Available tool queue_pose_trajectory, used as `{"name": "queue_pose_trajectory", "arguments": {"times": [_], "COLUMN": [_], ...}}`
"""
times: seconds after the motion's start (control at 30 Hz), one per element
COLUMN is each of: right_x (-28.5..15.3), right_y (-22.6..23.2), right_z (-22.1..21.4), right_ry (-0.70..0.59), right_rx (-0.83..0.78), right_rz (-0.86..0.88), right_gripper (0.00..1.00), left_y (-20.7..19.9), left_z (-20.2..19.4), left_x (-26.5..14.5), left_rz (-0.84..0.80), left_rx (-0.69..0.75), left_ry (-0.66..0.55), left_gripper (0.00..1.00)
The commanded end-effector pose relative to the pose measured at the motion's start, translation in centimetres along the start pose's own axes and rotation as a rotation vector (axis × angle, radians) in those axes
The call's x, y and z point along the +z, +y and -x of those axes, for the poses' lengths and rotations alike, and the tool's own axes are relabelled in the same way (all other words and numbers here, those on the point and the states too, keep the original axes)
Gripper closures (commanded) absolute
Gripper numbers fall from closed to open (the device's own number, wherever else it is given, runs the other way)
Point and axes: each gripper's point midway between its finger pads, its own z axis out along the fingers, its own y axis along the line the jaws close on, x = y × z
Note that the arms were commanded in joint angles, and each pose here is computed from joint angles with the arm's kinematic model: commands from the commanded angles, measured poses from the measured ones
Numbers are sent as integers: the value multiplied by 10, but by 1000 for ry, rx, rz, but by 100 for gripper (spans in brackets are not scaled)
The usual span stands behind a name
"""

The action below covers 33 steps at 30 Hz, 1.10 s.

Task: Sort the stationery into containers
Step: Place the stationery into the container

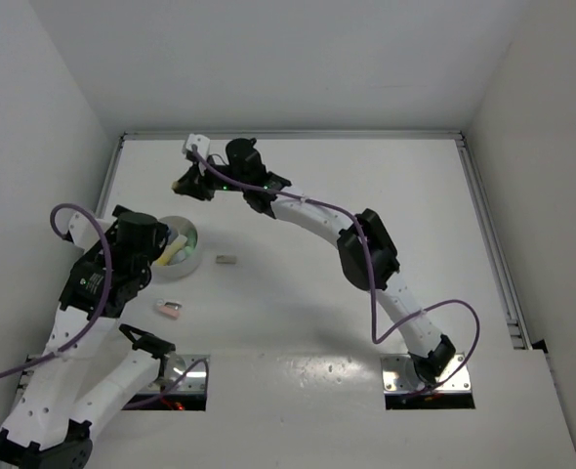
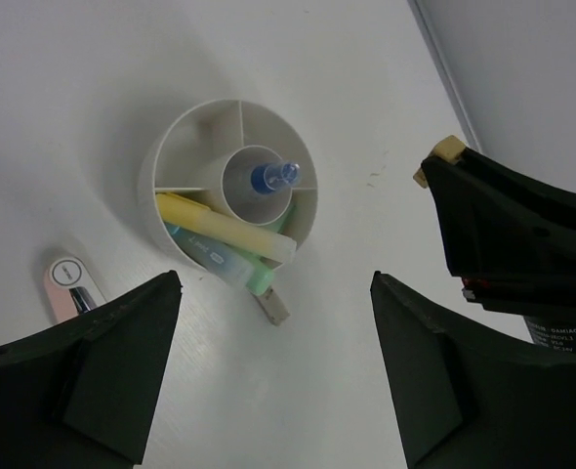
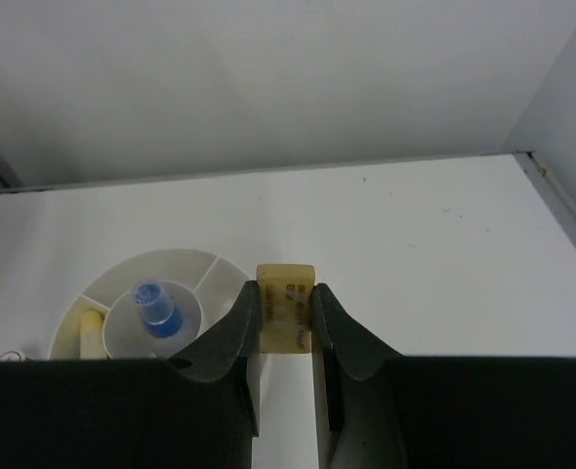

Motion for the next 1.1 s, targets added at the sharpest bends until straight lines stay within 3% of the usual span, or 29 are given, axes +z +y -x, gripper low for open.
{"name": "queue_pose_trajectory", "arguments": {"times": [0.0,0.47,1.07], "right_x": [7,27,38], "right_y": [5,12,23], "right_z": [-16,-53,-61], "right_ry": [-26,-37,-79], "right_rx": [19,94,108], "right_rz": [37,101,147], "right_gripper": [100,100,100], "left_y": [10,14,16], "left_z": [-1,0,-3], "left_x": [6,1,1], "left_rz": [59,29,19], "left_rx": [-4,-30,-36], "left_ry": [-16,-16,-10], "left_gripper": [17,17,17]}}
